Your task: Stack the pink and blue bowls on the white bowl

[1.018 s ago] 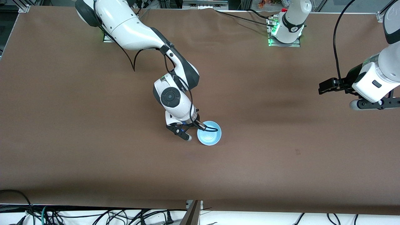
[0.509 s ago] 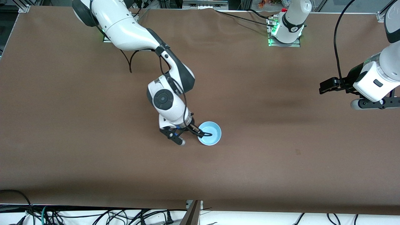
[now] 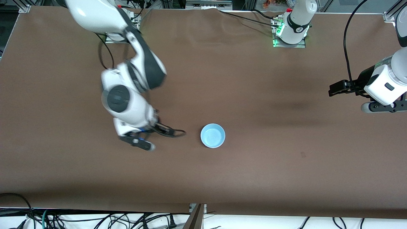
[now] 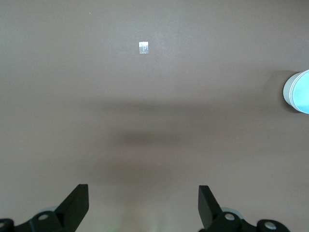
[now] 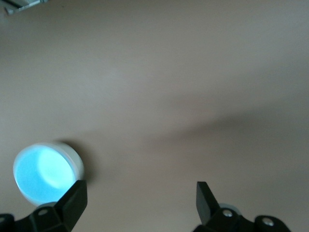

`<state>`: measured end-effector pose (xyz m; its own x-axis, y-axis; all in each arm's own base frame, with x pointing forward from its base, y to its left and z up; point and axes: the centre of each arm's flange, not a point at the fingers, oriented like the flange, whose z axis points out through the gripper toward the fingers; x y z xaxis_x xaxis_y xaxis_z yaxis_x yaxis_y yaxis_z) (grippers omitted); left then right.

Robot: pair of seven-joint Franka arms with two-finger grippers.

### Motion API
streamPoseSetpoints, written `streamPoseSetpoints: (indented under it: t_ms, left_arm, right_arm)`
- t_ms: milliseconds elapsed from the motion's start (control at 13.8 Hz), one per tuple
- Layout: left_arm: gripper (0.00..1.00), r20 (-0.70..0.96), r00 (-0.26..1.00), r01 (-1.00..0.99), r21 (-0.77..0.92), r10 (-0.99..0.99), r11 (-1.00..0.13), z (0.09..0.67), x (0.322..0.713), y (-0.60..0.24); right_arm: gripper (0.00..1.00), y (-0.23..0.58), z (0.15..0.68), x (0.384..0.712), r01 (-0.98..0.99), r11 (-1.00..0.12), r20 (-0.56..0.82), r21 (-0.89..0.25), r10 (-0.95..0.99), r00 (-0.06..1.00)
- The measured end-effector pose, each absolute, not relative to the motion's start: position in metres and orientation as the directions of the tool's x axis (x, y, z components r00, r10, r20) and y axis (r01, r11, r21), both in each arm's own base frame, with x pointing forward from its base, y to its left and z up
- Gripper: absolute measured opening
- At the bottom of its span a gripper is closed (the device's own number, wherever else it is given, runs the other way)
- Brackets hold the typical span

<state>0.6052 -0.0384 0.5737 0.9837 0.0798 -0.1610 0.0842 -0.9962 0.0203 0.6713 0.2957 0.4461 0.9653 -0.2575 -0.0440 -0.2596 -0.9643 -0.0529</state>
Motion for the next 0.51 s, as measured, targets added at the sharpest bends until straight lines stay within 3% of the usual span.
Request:
streamPoseSetpoints:
  t_ms: [291, 509]
  left_arm:
    - [1.0, -0.156, 0.985, 0.08, 0.022, 0.076, -0.997, 0.575, 0.606, -0.04]
    - [1.0, -0.154, 0.986, 0.069, 0.023, 0.065, -0.997, 0.576, 0.605, -0.047]
  right_arm:
    - [1.0, 0.191, 0.563, 0.619, -0.065, -0.997, -0.076, -0.039, -0.062, 0.995]
    - [1.0, 0.126, 0.595, 0.577, 0.05, -0.998, -0.103, -0.046, 0.055, 0.993]
